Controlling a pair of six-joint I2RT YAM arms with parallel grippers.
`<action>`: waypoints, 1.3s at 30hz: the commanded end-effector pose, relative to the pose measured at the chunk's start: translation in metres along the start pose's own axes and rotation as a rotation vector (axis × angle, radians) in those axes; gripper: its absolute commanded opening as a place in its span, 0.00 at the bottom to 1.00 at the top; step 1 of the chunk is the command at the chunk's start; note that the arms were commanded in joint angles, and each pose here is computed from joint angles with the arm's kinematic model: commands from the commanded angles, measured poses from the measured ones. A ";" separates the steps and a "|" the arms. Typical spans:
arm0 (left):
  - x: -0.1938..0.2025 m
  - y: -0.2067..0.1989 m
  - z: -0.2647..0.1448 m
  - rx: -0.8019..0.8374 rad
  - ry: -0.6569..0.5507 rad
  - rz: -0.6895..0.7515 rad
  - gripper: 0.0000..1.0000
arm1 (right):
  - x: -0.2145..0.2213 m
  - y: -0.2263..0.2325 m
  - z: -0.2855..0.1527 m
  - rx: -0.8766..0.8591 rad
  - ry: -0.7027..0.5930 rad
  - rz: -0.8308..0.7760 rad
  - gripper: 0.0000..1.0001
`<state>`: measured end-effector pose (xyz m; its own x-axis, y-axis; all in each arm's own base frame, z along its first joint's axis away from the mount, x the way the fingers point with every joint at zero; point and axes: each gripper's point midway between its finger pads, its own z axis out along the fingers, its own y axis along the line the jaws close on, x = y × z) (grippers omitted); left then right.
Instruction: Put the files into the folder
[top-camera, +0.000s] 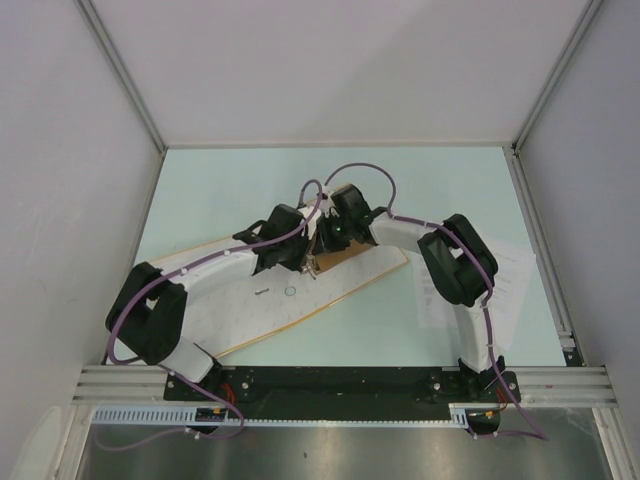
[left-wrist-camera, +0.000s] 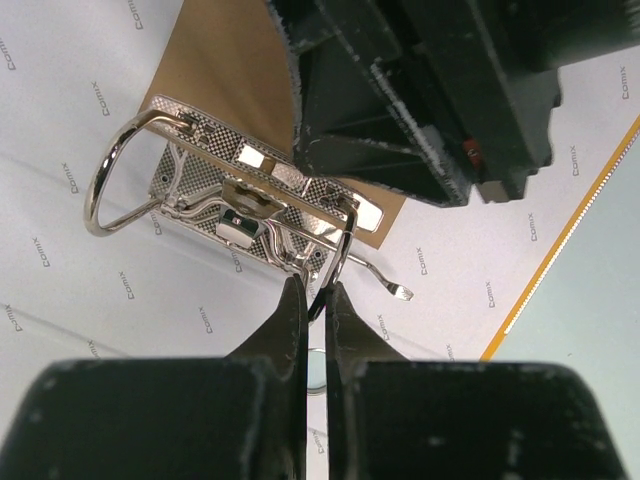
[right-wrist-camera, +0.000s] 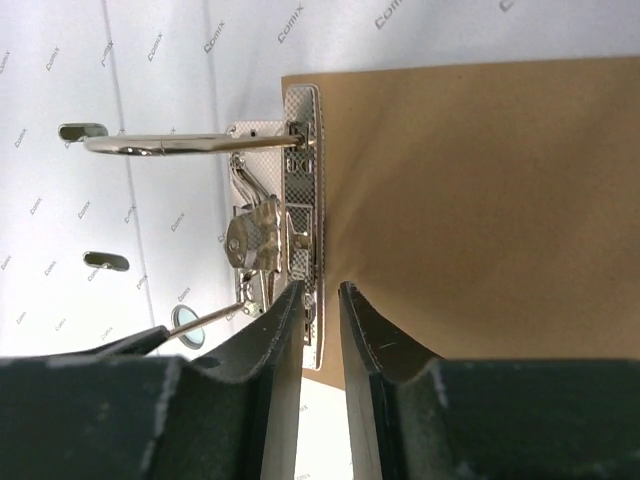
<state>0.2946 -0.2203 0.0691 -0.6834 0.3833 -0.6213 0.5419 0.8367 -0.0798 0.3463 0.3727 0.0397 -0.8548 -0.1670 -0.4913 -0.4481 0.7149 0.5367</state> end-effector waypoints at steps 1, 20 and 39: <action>-0.007 -0.020 -0.003 0.058 0.017 -0.135 0.00 | -0.003 0.009 0.009 -0.004 0.009 -0.048 0.25; -0.004 -0.013 -0.005 0.013 0.008 -0.156 0.00 | 0.066 -0.025 0.029 0.248 0.173 -0.163 0.20; 0.029 -0.009 0.000 -0.007 0.008 -0.207 0.00 | 0.039 0.019 0.004 -0.066 0.103 0.027 0.23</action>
<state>0.2927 -0.2133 0.0670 -0.6890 0.2963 -0.6614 0.4679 0.8788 -0.0937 0.3452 0.3870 0.0282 -0.7917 -0.2121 -0.5730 -0.5116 0.7428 0.4319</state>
